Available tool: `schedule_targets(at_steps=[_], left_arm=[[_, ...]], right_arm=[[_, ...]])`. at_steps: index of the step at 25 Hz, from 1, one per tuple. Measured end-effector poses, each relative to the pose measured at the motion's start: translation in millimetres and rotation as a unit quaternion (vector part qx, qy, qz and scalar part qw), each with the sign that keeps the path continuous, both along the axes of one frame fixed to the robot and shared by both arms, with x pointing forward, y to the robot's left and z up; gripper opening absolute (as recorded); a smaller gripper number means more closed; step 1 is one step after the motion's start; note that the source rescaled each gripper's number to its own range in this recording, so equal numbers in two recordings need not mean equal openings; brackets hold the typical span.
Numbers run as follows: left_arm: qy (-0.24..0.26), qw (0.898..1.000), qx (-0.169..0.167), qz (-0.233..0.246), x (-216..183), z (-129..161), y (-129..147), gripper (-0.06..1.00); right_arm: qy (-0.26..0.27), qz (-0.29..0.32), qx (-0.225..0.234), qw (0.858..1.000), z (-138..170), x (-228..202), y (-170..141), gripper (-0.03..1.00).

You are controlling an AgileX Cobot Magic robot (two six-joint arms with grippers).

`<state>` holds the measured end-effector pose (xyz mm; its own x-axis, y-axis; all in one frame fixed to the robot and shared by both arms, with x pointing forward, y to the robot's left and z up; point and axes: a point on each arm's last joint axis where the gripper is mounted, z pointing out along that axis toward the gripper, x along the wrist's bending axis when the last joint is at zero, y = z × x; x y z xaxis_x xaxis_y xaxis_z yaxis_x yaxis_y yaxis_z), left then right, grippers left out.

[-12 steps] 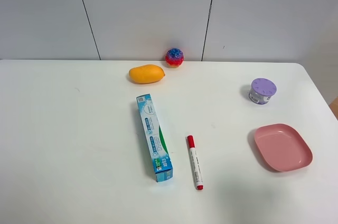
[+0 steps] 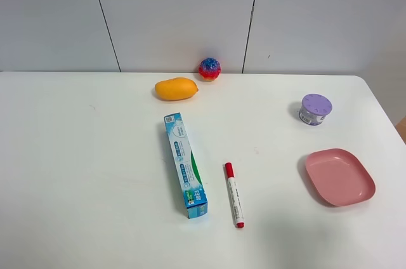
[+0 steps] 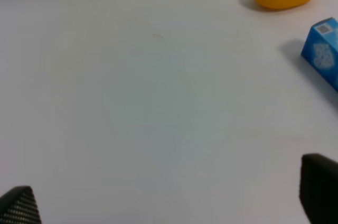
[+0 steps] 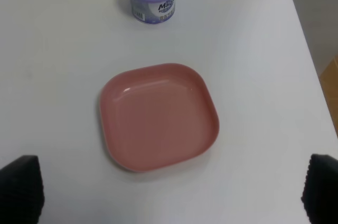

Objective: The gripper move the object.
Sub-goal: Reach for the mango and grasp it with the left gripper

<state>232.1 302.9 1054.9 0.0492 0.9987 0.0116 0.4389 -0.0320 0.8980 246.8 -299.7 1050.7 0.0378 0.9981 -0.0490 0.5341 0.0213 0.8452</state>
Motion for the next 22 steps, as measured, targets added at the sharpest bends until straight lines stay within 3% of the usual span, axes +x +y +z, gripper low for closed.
schedule_targets(at_steps=[16,22], left_arm=[[0.001,1.000,0.000,0.000,0,0,0,1.00],[0.080,0.997,-0.012,0.009,32,14,-2,1.00]], right_arm=[[0.000,0.000,0.000,1.000,0,0,0,1.00],[0.000,0.000,0.000,1.000,0,0,0,1.00]])
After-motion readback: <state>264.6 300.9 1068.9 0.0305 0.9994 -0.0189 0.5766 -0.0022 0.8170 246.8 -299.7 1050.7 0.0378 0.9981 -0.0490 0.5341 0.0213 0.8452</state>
